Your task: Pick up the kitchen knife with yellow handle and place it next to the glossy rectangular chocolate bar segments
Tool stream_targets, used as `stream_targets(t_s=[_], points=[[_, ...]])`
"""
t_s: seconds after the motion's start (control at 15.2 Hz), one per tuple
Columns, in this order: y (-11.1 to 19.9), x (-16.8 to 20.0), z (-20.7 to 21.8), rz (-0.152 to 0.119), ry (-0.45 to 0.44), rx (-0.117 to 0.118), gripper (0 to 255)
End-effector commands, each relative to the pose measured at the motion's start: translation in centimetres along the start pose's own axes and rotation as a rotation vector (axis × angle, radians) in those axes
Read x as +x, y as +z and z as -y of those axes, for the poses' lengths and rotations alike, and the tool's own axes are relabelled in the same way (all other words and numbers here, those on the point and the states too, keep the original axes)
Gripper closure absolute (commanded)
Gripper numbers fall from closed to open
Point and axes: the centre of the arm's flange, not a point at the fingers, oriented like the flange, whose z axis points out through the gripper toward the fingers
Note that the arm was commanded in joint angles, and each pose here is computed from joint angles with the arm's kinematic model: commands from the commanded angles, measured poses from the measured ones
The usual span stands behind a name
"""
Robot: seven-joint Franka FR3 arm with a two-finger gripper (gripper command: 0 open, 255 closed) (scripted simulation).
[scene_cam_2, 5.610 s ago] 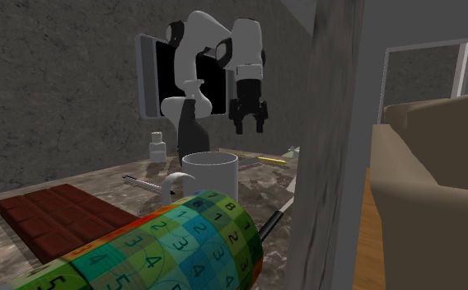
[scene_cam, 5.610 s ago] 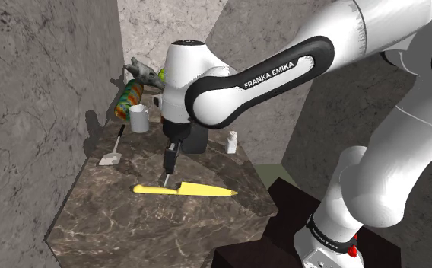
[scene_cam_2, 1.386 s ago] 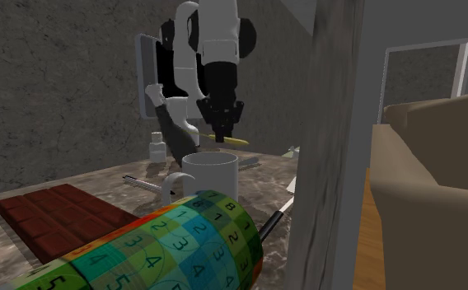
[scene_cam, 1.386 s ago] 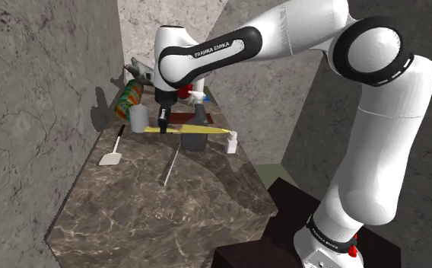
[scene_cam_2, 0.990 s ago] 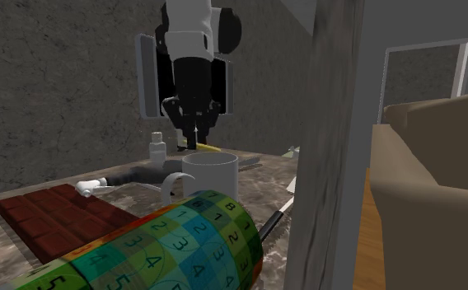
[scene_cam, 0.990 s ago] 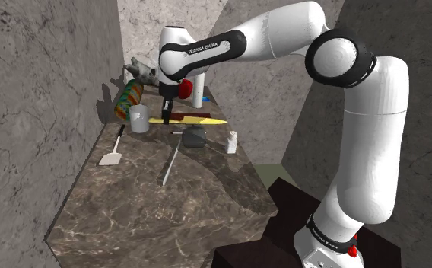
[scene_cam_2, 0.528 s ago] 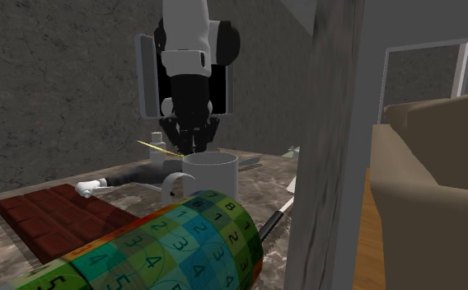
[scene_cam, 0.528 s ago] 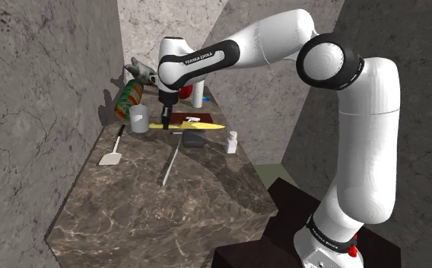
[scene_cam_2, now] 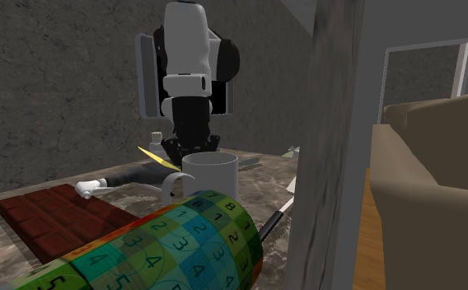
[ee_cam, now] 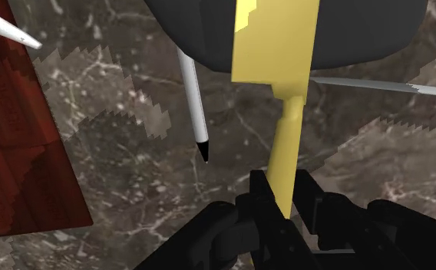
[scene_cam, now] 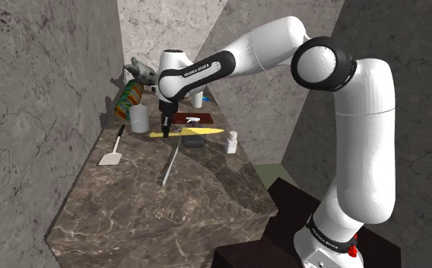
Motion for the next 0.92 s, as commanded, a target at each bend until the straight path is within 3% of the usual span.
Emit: stream_targets(t_s=[0.0,0.4,0.46,0.79,0.86], points=[[0.3,-0.1,0.0,0.0,0.0,0.0,255],[0.3,0.0,0.0,0.0,0.0,0.0,255],[0.3,0.0,0.0,0.0,0.0,0.0,0],[0.3,0.0,0.0,0.0,0.0,0.0,0],[-1.0,-0.1,0.0,0.0,0.0,0.0,0]])
